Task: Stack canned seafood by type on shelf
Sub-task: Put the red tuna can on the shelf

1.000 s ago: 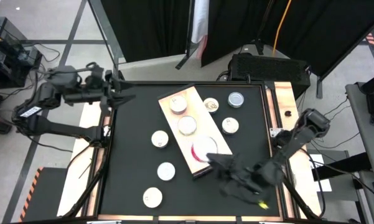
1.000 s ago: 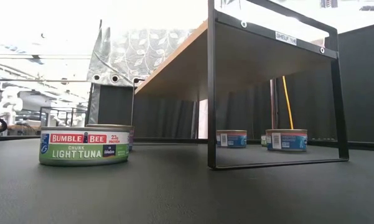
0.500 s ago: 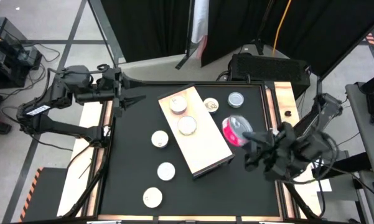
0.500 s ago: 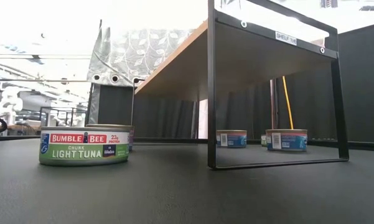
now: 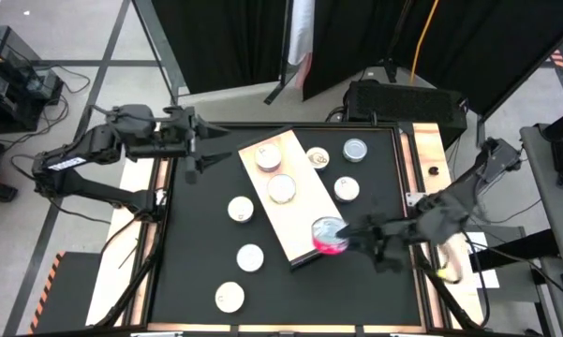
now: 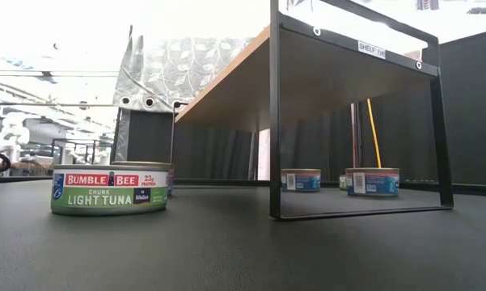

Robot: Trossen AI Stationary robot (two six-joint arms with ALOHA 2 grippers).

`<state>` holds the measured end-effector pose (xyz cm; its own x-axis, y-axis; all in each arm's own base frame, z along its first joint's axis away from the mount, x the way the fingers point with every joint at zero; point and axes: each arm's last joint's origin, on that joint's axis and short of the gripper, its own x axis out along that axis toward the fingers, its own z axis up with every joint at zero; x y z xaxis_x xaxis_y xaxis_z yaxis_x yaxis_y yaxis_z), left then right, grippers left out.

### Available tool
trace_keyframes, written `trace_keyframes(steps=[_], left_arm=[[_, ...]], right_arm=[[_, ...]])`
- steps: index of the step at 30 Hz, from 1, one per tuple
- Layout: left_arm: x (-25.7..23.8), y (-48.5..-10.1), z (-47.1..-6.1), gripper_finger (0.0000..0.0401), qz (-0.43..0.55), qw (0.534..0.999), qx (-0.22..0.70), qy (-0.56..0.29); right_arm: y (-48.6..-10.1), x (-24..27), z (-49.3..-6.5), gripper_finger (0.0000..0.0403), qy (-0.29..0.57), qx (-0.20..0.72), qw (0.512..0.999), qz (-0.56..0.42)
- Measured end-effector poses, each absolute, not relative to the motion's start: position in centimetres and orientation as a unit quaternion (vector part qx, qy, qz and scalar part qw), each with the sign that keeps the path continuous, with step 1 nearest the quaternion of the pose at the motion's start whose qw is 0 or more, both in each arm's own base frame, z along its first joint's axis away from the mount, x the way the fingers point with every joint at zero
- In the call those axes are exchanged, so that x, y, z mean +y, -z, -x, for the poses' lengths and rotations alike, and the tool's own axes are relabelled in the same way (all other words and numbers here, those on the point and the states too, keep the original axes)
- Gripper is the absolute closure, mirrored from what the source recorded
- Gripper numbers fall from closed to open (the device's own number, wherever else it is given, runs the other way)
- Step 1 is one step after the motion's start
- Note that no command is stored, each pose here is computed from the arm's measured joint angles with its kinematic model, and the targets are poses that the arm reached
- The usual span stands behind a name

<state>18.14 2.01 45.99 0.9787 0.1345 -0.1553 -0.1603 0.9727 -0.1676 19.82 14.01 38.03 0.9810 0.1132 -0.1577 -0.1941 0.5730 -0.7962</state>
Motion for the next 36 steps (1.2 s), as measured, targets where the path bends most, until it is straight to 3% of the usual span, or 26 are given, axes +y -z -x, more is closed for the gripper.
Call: trace_keyframes(steps=[8,15,29,36], left_arm=[[2.0,-44.7,-20.9,0.0109,0.089,0.987,0.107,-0.075],[2.1,-44.3,-21.6,0.0109,0.086,0.986,0.118,-0.075],[2.1,-44.3,-21.6,0.0109,0.075,0.987,0.118,-0.083],[2.1,-44.3,-21.6,0.0109,0.075,0.987,0.119,-0.084]], right_arm=[[-32.9,13.5,-26.0,0.0268,-0.059,0.16,0.849,0.501],[-29.6,12.8,-28.3,0.0268,-0.057,0.239,0.837,0.489],[-28.4,12.0,-29.0,0.0266,-0.047,0.279,0.841,0.461],[-28.2,11.7,-29.1,0.023,-0.055,0.286,0.845,0.45]])
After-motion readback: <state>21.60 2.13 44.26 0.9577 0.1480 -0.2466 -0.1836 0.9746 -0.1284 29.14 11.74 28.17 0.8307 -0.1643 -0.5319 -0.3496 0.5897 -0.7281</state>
